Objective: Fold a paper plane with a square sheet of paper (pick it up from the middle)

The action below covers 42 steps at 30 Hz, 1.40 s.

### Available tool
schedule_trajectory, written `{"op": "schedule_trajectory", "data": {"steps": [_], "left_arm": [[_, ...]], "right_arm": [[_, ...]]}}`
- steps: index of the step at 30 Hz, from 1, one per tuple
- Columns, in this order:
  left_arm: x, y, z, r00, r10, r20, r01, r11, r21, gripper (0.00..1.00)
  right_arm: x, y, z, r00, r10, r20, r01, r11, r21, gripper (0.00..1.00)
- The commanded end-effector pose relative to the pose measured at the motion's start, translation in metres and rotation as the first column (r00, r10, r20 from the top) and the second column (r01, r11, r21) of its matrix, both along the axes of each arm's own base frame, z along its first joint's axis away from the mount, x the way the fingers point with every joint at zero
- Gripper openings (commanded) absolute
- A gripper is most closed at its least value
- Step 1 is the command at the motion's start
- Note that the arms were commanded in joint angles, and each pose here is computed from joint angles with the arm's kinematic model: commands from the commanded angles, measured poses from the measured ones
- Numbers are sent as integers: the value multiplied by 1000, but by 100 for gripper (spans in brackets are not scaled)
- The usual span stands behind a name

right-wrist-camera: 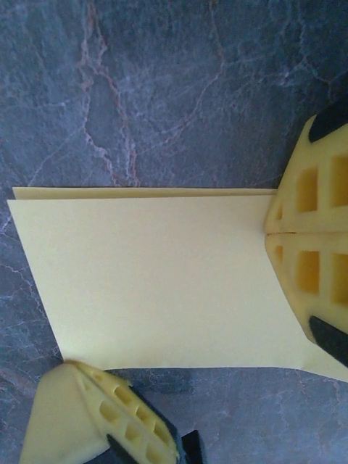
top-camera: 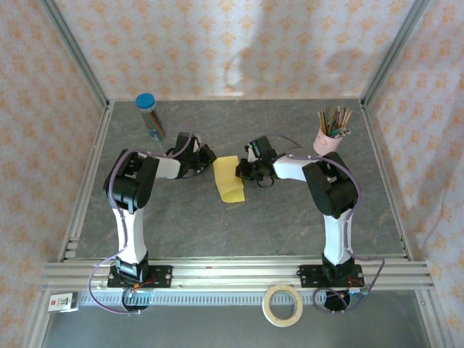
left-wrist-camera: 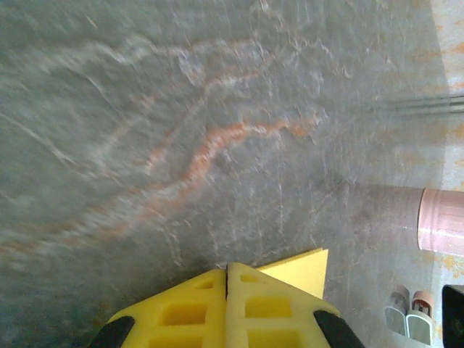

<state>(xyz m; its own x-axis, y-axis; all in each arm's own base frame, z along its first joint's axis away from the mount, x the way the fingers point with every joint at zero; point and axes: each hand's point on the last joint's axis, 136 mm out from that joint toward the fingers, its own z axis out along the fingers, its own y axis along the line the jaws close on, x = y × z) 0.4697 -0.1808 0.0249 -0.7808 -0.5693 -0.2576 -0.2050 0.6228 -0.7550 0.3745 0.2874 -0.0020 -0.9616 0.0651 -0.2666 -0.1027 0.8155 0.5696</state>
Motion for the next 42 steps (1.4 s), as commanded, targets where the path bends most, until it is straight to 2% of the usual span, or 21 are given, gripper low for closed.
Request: {"op": "schedule_trajectory", "data": {"steps": [1, 5, 9, 15, 18, 21, 26, 42], "left_arm": [[12, 19, 17, 994, -4, 108, -2, 999, 54, 0], [14, 11, 58, 981, 1, 193, 1, 1000, -11, 0], [-8, -9, 85, 981, 15, 191, -3, 998, -62, 0], [-62, -50, 61, 1000, 21, 2, -21, 996, -84, 0], [-80, -59, 48, 995, 56, -84, -66, 991, -119, 0], [-88, -62, 45, 991, 95, -96, -109, 981, -157, 0], [-92, -55, 33, 984, 141, -108, -156, 976, -152, 0], [-119, -34, -14, 964, 178, -200, -193, 980, -57, 0]], "right_arm": [[-106, -146, -151, 916, -233, -327, -1, 814, -582, 3], [-107, -144, -151, 913, -238, -331, 6, 820, -573, 3], [-107, -142, -150, 911, -246, -332, 18, 826, -563, 3], [-106, -140, -149, 910, -253, -328, 33, 833, -552, 3], [-105, -139, -149, 910, -256, -326, 37, 833, -552, 3], [-104, -139, -148, 911, -259, -322, 44, 835, -548, 3], [-103, -138, -148, 911, -259, -320, 45, 835, -548, 3], [-106, -142, -149, 909, -258, -328, 33, 828, -559, 3]]}}
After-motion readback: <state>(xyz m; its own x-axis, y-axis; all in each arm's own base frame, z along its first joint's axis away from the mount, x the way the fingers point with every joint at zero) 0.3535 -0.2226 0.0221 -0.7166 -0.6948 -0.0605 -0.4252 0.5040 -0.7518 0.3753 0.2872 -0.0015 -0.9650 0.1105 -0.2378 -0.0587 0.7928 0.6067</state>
